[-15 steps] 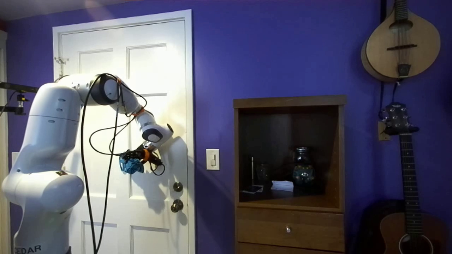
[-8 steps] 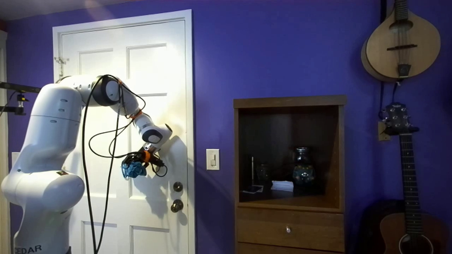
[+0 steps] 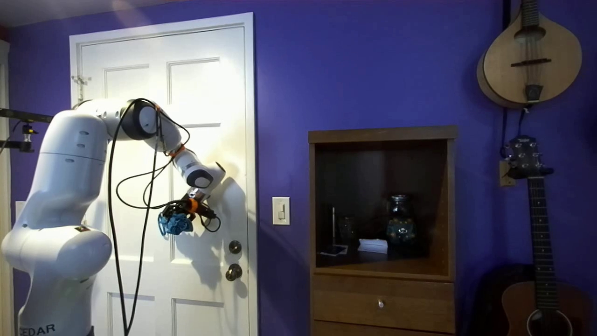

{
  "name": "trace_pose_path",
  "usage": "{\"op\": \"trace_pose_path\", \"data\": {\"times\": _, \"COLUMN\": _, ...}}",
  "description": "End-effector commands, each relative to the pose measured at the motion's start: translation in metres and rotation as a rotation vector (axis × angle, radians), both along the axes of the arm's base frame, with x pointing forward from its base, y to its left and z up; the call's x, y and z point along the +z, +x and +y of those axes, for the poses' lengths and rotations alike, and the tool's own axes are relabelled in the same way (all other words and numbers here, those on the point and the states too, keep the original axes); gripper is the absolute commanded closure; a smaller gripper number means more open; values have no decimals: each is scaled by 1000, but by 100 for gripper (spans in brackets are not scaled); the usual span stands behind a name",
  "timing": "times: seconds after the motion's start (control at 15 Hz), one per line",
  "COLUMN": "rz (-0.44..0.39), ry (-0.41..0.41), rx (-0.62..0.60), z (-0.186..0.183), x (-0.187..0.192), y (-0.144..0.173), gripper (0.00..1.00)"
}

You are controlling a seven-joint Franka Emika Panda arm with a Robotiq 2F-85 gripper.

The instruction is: Pick up the blue umbrella and hang it on the bottom hook on the door

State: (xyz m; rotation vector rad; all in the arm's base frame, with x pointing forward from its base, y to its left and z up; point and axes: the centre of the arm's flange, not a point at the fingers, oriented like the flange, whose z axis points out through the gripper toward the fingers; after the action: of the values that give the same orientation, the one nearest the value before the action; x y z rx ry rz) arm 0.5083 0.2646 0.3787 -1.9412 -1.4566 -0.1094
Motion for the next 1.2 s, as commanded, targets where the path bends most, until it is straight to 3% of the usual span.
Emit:
{"op": "trace_pose_path", "data": {"times": 0.0, "rz": -51, "ry": 17, "rx": 35, "z": 13, "x": 21, "y": 0, "gripper": 91}}
{"op": "trace_pose_path", "data": {"times": 0.33, "rz": -83, "ry": 22, "rx": 25, "z": 31, "x": 31, "y": 5, "gripper": 91}}
{"op": "trace_pose_path", "data": {"times": 1.13, "rz": -242, "ry": -118, "rx": -189, "z": 47, "x": 29, "y": 2, "gripper": 91}}
